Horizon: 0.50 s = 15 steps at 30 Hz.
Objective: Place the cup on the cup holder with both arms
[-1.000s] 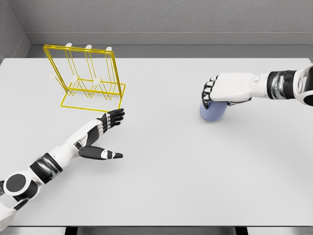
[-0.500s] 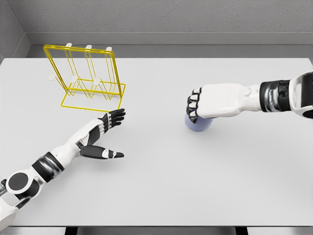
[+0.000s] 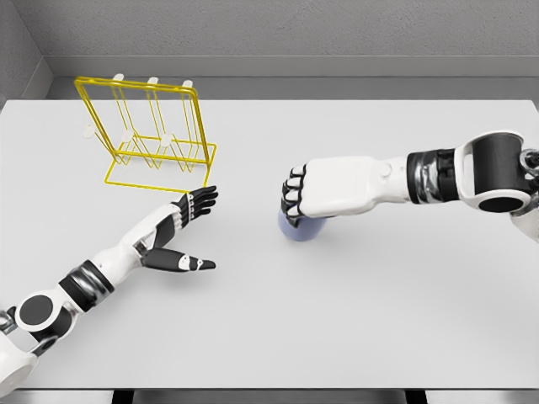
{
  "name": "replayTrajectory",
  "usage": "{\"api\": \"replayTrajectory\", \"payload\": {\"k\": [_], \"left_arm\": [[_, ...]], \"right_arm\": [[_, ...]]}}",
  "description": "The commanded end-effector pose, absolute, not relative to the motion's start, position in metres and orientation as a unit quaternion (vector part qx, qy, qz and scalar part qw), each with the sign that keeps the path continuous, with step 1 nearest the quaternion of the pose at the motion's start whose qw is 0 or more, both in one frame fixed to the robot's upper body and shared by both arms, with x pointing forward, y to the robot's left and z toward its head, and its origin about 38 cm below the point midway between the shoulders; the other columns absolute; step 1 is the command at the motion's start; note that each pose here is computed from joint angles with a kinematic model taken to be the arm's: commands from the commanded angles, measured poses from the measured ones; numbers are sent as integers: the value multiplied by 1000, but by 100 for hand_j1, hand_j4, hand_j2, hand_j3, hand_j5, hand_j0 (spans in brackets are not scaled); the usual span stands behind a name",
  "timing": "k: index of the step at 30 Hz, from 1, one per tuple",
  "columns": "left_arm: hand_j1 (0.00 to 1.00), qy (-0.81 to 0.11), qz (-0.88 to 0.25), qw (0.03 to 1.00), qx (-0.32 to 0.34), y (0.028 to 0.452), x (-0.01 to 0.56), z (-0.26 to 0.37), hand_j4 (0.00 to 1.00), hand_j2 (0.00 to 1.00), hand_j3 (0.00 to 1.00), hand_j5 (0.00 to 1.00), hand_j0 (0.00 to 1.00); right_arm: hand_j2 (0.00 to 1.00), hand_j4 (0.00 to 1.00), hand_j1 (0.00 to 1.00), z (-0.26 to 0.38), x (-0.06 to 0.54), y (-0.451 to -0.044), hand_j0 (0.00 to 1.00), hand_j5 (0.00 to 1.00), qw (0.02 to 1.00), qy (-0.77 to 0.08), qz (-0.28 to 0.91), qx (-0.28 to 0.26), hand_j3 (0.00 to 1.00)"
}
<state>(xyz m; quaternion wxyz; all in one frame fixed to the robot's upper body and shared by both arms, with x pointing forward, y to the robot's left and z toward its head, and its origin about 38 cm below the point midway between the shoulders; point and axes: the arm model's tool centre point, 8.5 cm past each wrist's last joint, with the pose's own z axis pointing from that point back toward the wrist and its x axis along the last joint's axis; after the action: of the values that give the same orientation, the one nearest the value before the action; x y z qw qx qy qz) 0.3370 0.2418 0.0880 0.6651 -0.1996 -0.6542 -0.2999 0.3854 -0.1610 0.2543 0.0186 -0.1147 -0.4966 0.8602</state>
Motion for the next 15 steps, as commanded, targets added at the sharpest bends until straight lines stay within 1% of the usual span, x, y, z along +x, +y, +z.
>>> {"api": "replayTrajectory", "payload": {"k": [1, 10, 15], "left_arm": [[100, -654, -299, 666, -201, 242, 337, 88, 100, 100, 100, 100, 100], [100, -654, -300, 666, -198, 243, 338, 87, 100, 100, 100, 100, 100], [100, -655, -300, 666, -197, 243, 339, 88, 100, 100, 100, 100, 100]], "right_arm": [[56, 56, 56, 254, 384, -151, 56, 56, 14, -506, 856, -106, 56], [56, 56, 56, 247, 379, -134, 56, 56, 4, -513, 853, -92, 56], [58, 58, 58, 245, 382, -135, 58, 58, 1, -504, 857, -103, 58]]}}
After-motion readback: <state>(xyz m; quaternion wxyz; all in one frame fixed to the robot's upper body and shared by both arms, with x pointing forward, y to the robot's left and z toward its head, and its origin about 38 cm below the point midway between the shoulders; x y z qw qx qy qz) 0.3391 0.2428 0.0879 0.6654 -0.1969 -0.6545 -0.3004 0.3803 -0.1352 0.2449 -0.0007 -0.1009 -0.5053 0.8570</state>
